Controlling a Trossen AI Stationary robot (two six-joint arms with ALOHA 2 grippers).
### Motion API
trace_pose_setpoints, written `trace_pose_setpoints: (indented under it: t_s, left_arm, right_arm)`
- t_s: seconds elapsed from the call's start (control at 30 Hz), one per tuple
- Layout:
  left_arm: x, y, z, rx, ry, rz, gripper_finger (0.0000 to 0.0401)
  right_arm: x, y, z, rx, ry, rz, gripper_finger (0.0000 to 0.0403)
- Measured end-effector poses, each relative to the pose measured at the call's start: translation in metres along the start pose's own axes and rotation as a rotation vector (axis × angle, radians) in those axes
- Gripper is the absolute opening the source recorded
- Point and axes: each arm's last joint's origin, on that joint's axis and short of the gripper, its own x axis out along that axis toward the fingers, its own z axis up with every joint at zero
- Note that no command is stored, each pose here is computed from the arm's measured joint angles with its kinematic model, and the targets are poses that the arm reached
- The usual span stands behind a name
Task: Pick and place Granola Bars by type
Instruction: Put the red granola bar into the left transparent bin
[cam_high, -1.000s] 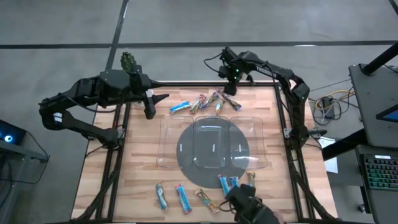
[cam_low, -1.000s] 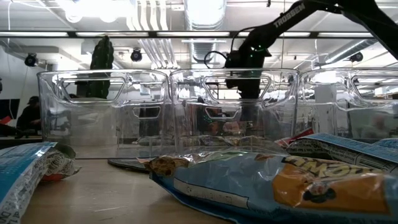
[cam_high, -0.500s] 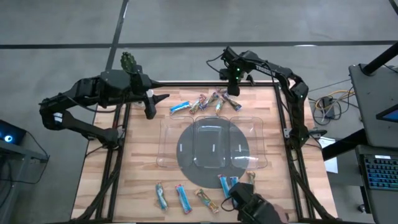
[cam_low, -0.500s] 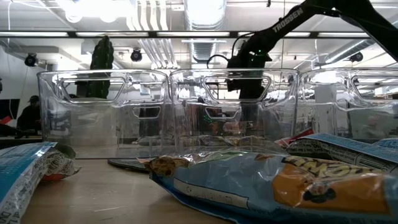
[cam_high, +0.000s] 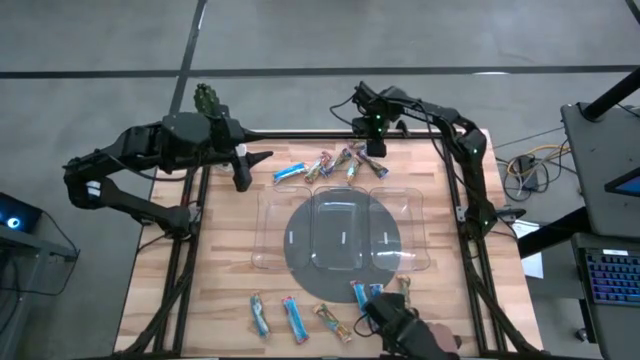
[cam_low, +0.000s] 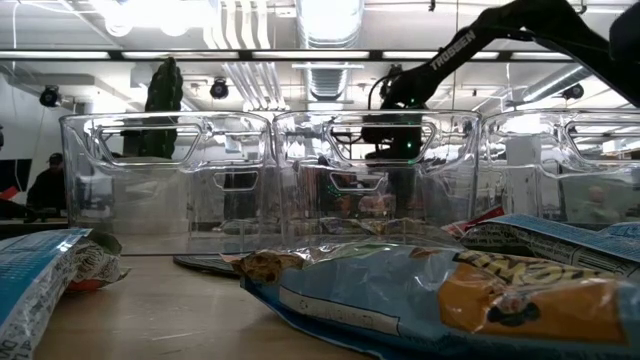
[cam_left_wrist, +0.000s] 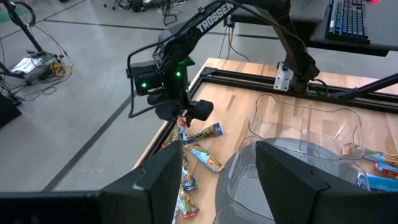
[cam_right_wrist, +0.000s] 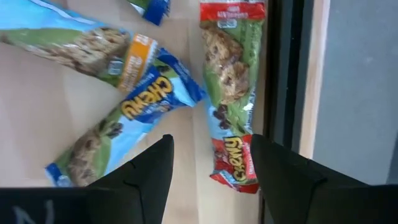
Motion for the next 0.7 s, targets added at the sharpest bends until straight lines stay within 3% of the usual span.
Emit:
trace_pose_setpoints:
  t_s: [0.7]
  left_arm:
    - [0.000,0.000,0.000,-0.008,0.000,0.000,0.0186]
  right_arm:
    - [0.013,-0.003,0.004,-0.033,0.003,-0.027,0.0203]
